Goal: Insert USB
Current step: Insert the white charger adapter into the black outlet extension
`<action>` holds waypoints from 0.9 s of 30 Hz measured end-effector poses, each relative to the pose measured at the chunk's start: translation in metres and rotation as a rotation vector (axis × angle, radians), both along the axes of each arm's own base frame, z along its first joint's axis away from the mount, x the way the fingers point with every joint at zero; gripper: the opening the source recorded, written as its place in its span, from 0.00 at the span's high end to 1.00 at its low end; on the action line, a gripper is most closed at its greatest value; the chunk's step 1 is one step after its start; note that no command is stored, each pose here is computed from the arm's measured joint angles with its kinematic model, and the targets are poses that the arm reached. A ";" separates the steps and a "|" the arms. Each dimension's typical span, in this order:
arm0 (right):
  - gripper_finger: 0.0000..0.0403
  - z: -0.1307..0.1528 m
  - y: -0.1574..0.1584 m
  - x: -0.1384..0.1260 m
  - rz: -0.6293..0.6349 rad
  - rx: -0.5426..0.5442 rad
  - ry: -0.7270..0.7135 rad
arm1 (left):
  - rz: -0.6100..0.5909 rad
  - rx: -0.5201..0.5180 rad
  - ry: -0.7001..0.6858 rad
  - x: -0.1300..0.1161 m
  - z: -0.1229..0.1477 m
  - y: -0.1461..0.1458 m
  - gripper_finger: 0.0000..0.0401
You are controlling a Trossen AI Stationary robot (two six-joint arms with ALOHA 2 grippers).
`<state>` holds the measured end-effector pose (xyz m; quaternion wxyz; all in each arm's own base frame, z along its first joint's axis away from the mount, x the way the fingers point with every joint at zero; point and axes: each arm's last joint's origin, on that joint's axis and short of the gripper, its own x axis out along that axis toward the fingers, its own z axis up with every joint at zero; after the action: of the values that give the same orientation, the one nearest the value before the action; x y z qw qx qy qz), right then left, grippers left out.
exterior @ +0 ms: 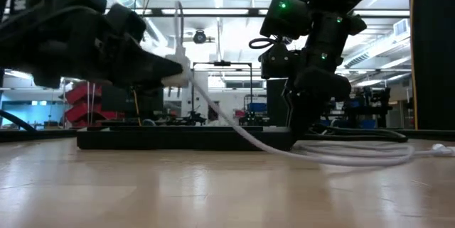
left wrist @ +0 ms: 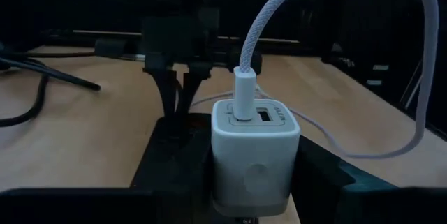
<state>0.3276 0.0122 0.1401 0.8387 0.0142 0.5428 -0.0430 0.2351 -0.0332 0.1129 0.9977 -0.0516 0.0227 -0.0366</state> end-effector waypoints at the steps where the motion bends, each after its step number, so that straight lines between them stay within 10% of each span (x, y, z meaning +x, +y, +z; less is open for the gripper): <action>1: 1.00 0.000 0.000 0.000 -0.001 0.001 0.000 | 0.004 -0.005 -0.007 0.000 -0.002 0.001 0.68; 27: 1.00 -0.002 -0.001 -0.010 0.031 -0.021 0.107 | -0.053 -0.008 0.010 0.014 -0.013 0.000 0.68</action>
<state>0.3181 0.0116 0.1379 0.8091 -0.0053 0.5865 -0.0362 0.2493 -0.0331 0.1001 0.9961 -0.0549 0.0288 -0.0631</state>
